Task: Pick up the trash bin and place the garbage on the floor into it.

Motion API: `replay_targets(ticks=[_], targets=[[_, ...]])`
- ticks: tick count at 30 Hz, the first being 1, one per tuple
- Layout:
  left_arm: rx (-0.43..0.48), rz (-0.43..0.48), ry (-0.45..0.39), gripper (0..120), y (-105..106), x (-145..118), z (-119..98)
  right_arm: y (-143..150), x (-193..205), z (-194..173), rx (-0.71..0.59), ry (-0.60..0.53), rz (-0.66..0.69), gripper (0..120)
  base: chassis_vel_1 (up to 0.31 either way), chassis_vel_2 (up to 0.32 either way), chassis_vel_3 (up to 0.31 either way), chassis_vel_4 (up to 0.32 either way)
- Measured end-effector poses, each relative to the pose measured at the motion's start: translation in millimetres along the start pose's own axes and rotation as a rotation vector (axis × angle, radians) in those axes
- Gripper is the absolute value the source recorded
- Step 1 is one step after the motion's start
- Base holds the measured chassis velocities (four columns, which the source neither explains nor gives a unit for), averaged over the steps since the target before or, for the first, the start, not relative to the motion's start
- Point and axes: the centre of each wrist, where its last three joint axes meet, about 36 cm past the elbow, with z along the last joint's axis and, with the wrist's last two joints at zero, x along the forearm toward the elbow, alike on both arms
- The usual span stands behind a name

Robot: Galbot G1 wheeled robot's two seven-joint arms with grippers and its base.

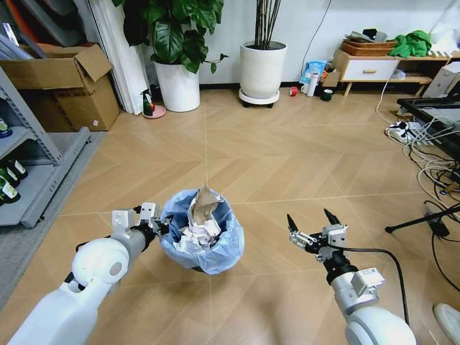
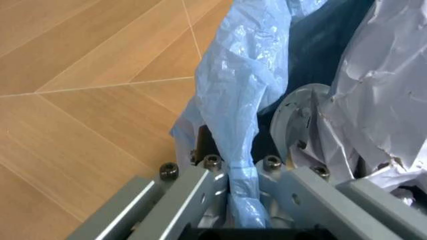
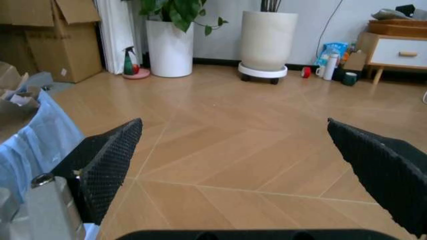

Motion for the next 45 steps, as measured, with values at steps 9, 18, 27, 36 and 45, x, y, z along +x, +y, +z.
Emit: replay_targets(ticks=[9,18,27,36,45], targets=[[-0.004,-0.001,-0.005,0,0.9,1.9,-1.1,0.7,0.7,0.7,-0.001,0.001,-0.001,100,0.0,0.0,0.0,0.0],[-0.003,0.001,-0.005,0,0.4,2.9,-0.4,1.3,1.5,1.1,-0.003,-0.001,-0.001,100,-0.003,-0.003,0.004,0.006],[0.0,-0.004,-0.005,0,1.9,4.4,0.8,1.4,1.3,1.1,-0.003,-0.005,-0.004,100,-0.057,-0.064,0.061,0.07],[0.001,-0.002,-0.007,0,1.0,4.1,1.2,1.6,1.5,1.3,-0.003,-0.008,-0.004,100,-0.065,-0.074,0.066,0.077],[0.037,-0.051,0.004,0,2.1,-0.4,8.5,-2.9,-2.5,2.5,-0.011,-0.029,0.008,100,-0.021,-0.015,0.029,0.021]])
